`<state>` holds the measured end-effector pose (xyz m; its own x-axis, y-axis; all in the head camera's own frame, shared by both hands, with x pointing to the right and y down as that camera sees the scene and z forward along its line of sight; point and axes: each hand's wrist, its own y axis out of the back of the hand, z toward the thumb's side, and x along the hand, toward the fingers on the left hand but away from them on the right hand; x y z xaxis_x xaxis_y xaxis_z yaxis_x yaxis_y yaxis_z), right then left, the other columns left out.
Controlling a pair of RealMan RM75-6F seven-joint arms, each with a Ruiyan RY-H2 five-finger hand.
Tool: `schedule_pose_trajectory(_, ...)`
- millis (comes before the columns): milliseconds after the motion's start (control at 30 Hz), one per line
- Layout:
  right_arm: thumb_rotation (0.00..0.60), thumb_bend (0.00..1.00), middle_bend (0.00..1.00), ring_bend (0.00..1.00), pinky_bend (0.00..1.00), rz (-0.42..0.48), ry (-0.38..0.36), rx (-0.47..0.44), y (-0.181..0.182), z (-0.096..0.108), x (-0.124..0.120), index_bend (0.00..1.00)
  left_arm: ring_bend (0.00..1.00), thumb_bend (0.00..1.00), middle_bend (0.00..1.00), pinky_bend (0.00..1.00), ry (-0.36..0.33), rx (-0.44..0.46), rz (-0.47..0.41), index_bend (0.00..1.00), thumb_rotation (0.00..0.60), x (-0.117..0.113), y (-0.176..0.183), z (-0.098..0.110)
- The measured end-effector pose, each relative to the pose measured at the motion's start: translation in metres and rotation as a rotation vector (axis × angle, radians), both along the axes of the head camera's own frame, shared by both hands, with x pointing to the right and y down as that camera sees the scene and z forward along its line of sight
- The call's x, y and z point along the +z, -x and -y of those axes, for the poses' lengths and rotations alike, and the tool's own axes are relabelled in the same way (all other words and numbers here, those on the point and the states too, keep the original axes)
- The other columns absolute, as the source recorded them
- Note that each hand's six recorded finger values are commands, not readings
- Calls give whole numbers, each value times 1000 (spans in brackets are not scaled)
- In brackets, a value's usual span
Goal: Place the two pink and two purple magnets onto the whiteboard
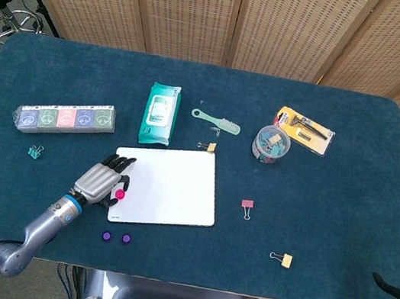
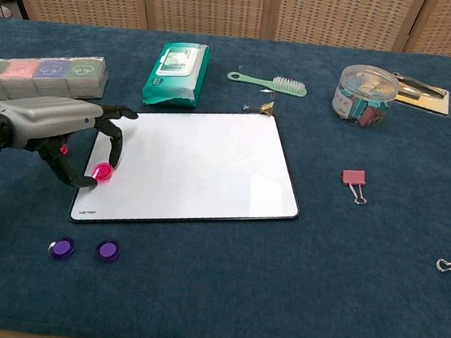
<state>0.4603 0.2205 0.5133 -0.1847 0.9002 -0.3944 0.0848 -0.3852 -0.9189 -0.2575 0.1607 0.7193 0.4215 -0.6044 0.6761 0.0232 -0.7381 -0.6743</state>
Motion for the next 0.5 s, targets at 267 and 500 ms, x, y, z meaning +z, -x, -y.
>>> schedule_pose_trajectory(267, 600, 0, 0, 0, 0, 6, 3, 6, 0, 0, 0, 0, 0, 242, 0, 0, -40, -28, 2, 149, 600, -13, 14, 8)
schedule_pose_trajectory(500, 600, 0, 0, 0, 0, 9, 4, 6, 1, 0, 0, 0, 0, 242, 0, 0, -78, -88, 74, 229, 600, -18, 55, 18)
